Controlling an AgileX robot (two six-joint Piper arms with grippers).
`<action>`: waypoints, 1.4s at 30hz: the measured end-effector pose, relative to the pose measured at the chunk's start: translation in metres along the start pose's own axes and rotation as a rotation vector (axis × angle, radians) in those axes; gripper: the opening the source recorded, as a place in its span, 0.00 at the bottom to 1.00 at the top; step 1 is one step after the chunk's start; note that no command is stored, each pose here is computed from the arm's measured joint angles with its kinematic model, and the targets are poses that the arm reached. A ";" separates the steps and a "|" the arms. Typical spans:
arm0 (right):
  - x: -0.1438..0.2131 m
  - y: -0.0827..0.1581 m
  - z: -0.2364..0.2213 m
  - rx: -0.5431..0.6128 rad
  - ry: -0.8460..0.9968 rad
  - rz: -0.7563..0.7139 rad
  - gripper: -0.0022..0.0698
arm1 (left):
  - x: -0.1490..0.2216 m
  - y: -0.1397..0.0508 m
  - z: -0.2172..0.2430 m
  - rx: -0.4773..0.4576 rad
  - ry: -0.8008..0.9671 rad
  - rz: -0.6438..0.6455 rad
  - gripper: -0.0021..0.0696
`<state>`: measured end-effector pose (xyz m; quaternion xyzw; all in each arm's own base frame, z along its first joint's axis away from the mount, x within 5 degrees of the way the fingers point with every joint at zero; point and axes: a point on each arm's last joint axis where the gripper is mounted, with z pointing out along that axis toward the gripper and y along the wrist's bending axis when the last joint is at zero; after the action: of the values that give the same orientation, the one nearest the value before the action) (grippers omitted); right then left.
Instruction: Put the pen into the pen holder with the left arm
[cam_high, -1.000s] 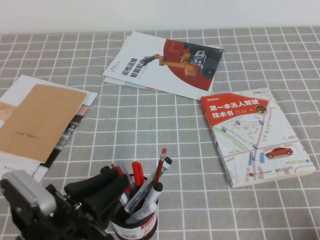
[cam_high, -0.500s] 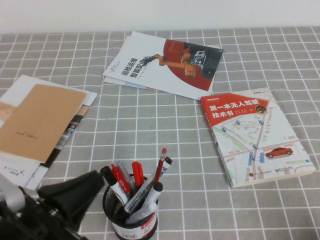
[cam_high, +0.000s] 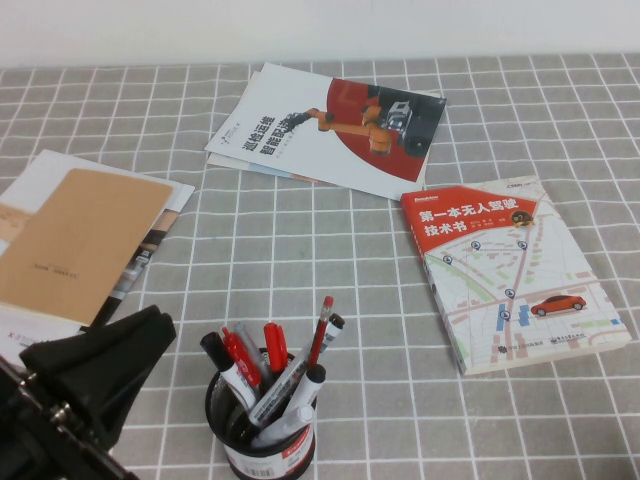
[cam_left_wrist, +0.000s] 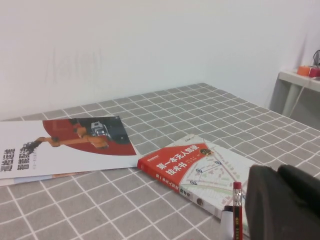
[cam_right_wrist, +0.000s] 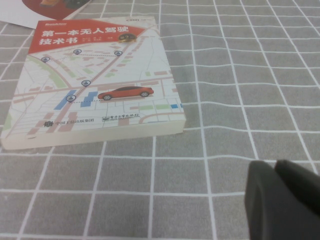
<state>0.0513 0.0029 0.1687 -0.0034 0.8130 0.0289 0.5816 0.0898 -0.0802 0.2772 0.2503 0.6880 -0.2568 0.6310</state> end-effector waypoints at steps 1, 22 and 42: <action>0.000 0.000 0.000 0.000 0.000 0.000 0.01 | 0.000 0.000 0.000 0.001 -0.004 0.003 0.03; 0.000 0.000 0.000 0.000 0.000 0.000 0.01 | 0.036 0.034 -0.044 -0.416 -0.057 -0.035 0.03; 0.000 0.000 0.000 0.000 0.000 0.000 0.01 | 0.101 0.036 -0.070 -0.647 0.106 -0.092 0.03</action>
<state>0.0513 0.0029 0.1687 -0.0034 0.8130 0.0289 0.5816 0.0547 -0.0046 0.1800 0.0185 0.7763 -0.0398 0.6288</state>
